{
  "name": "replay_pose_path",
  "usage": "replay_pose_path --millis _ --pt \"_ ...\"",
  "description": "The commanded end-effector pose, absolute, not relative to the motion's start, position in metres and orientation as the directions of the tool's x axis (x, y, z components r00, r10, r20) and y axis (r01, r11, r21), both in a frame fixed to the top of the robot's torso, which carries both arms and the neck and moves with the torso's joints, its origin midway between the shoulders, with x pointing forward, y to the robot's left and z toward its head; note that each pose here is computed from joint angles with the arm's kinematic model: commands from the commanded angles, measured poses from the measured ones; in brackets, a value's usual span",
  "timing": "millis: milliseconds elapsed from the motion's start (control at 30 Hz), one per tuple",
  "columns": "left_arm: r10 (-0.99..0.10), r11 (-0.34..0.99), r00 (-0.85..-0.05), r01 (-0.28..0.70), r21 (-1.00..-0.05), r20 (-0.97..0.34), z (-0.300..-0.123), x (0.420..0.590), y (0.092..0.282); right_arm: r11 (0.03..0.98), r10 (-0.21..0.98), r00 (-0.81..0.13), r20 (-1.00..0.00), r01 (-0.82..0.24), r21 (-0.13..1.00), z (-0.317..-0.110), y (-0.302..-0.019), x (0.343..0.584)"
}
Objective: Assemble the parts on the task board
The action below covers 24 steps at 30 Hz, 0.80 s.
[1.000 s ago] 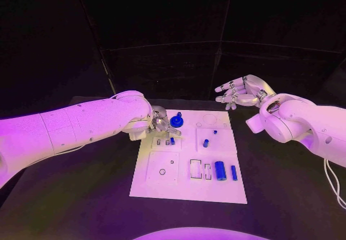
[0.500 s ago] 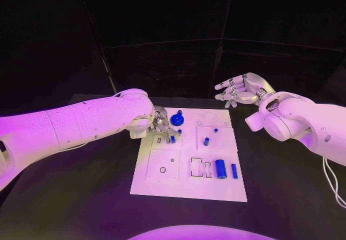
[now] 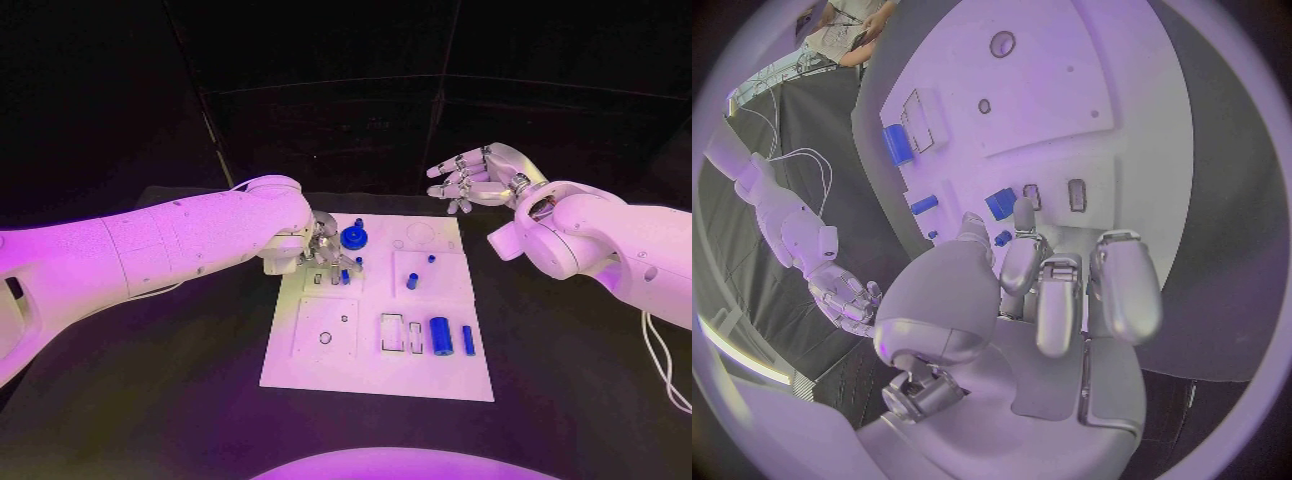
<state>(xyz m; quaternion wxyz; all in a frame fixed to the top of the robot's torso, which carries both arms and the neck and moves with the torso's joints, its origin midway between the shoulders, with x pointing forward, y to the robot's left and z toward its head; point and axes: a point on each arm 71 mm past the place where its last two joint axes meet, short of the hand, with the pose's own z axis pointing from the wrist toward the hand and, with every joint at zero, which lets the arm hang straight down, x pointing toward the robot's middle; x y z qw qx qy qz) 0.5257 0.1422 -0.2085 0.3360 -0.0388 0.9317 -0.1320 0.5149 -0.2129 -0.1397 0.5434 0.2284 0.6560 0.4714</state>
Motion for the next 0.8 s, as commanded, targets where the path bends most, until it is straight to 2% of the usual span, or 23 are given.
replay_pose_path --millis 33,800 --pt "-0.147 0.966 -0.774 0.022 -0.257 -0.617 -0.2081 0.5258 0.1418 0.456 0.810 -0.298 -0.505 -0.223 0.862 -0.1378 -0.2125 0.5156" --pt "-0.133 0.966 -0.780 0.035 -0.255 -0.611 -0.2086 0.5246 0.1361 0.466 0.804 -0.297 -0.515 -0.223 0.856 -0.1388 -0.2100 0.5173"
